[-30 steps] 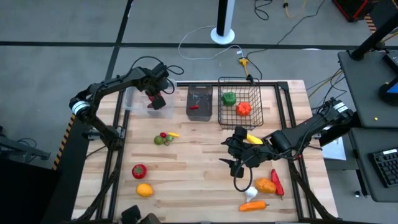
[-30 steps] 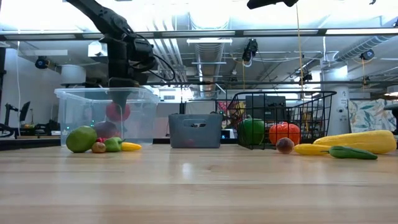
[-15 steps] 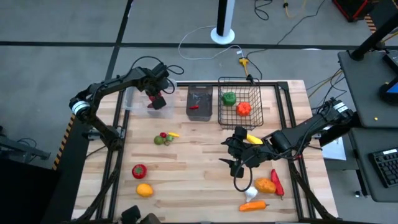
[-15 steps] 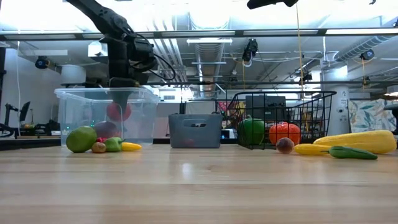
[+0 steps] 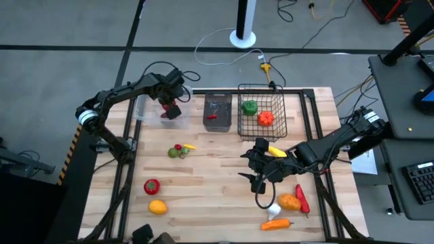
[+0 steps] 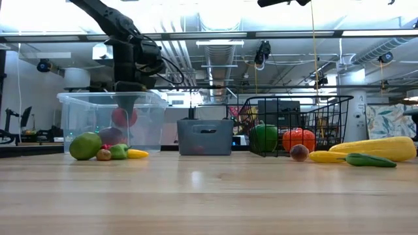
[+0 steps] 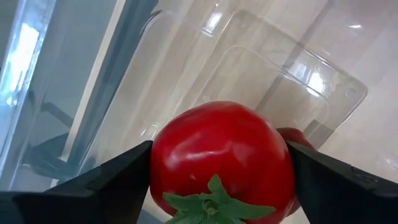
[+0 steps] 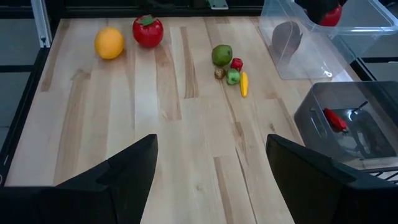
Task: Sort produce into baskets
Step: Put the red tomato into the transparent bin, then put the green chili pepper into the black bin
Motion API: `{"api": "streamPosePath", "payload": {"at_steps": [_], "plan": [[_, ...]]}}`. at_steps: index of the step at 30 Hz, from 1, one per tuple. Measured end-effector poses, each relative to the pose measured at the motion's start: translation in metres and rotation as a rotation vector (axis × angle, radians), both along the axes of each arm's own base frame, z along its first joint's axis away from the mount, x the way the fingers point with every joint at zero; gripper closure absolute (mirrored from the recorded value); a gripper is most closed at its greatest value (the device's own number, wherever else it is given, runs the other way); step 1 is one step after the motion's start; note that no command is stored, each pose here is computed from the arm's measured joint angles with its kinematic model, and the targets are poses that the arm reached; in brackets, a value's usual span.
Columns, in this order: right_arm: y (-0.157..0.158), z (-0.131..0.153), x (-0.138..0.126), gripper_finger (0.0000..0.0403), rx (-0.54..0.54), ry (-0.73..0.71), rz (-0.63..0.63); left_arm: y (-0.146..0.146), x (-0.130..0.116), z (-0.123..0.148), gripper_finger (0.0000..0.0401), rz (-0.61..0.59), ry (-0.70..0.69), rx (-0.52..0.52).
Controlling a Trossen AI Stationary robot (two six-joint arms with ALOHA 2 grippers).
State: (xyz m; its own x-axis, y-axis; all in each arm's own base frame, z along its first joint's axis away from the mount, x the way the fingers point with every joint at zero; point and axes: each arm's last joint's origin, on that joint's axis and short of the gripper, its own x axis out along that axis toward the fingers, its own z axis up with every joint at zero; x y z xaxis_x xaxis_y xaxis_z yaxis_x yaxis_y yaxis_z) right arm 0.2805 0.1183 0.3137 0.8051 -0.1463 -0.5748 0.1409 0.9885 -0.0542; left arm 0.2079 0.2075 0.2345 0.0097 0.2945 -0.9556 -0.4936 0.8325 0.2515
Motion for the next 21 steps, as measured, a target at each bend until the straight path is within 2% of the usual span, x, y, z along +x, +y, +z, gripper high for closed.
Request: {"api": "streamPosePath", "payload": {"at_steps": [16,21], "plan": [[0.000,0.000,0.000,0.0110,0.001,0.000,0.000,-0.001,-0.001,0.001,0.0053,0.000,0.004,-0.001],[0.000,0.000,0.000,0.0110,0.002,-0.001,-0.001,-0.001,0.000,0.021,0.0052,0.016,-0.003,0.012]]}}
